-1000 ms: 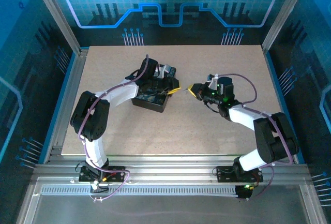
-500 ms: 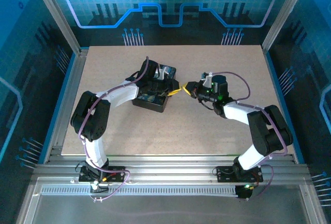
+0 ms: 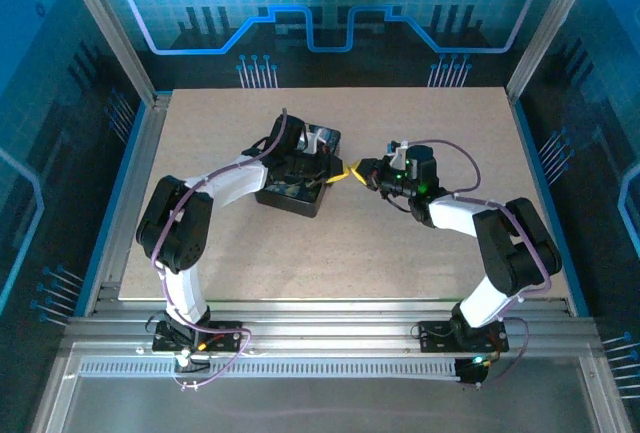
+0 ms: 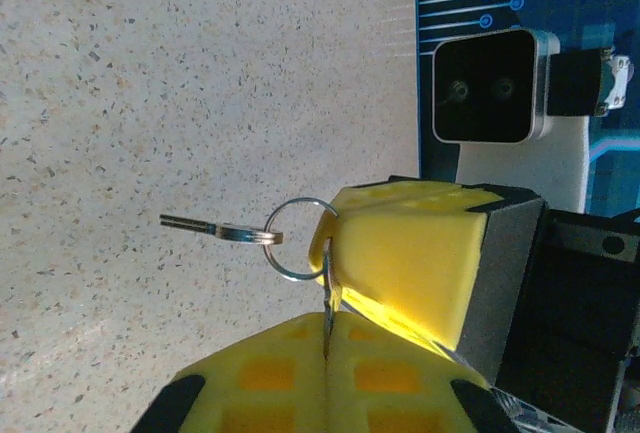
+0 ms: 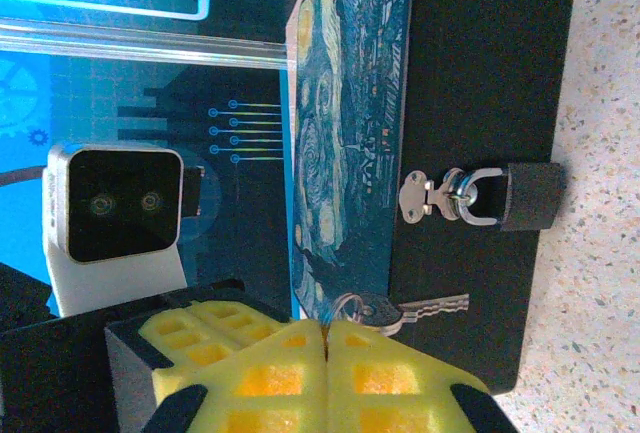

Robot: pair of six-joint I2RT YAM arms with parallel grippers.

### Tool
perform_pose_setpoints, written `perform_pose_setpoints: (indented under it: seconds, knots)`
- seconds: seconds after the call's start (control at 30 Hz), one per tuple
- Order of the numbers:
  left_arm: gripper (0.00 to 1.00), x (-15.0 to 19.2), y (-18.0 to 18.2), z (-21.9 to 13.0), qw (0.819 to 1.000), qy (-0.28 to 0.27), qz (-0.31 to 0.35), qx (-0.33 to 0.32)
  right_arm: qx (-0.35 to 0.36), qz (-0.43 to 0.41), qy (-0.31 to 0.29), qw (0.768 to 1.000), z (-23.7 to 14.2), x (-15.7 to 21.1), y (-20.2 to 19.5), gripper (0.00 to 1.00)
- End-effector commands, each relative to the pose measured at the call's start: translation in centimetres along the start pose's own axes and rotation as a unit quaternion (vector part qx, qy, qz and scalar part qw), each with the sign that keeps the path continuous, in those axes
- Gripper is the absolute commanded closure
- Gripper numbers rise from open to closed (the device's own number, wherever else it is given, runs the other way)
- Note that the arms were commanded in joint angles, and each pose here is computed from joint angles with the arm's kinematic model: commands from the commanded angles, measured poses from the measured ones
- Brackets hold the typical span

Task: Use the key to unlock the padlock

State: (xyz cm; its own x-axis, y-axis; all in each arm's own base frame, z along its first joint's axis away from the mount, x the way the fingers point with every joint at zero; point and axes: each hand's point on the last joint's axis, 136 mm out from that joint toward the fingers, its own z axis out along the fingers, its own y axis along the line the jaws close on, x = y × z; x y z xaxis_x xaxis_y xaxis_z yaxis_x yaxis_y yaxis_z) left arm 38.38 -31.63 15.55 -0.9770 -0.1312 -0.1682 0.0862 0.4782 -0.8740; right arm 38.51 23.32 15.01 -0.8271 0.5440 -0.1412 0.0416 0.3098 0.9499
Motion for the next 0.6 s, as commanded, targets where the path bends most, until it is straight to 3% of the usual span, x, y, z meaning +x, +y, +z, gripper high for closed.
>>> perform_pose_setpoints:
  seconds: [0.0,0.1,0.27,0.37,0.57]
  knots:
    - [1.00,-0.1,0.7,0.0,1.000,0.016,0.014,-0.004,-0.014,-0.034,0.020,0.999,0.0,1.2,1.3,1.00]
    - [1.00,0.3,0.9,-0.2,0.999,0.036,0.039,-0.007,0.002,-0.057,0.029,0.998,-0.7,1.5,0.9,0.88]
    - [1.00,1.8,0.5,-0.5,0.993,0.083,0.084,0.002,0.036,-0.156,0.042,0.986,-3.3,1.2,0.1,0.59]
    - [1.00,2.7,-0.1,-0.7,0.988,0.109,0.107,0.018,0.033,-0.218,0.084,0.972,-4.9,1.3,-0.3,0.60]
    - [1.00,3.6,-1.3,-1.1,0.981,0.128,0.140,0.041,-0.032,-0.259,0.150,0.954,-5.9,2.3,0.3,0.67]
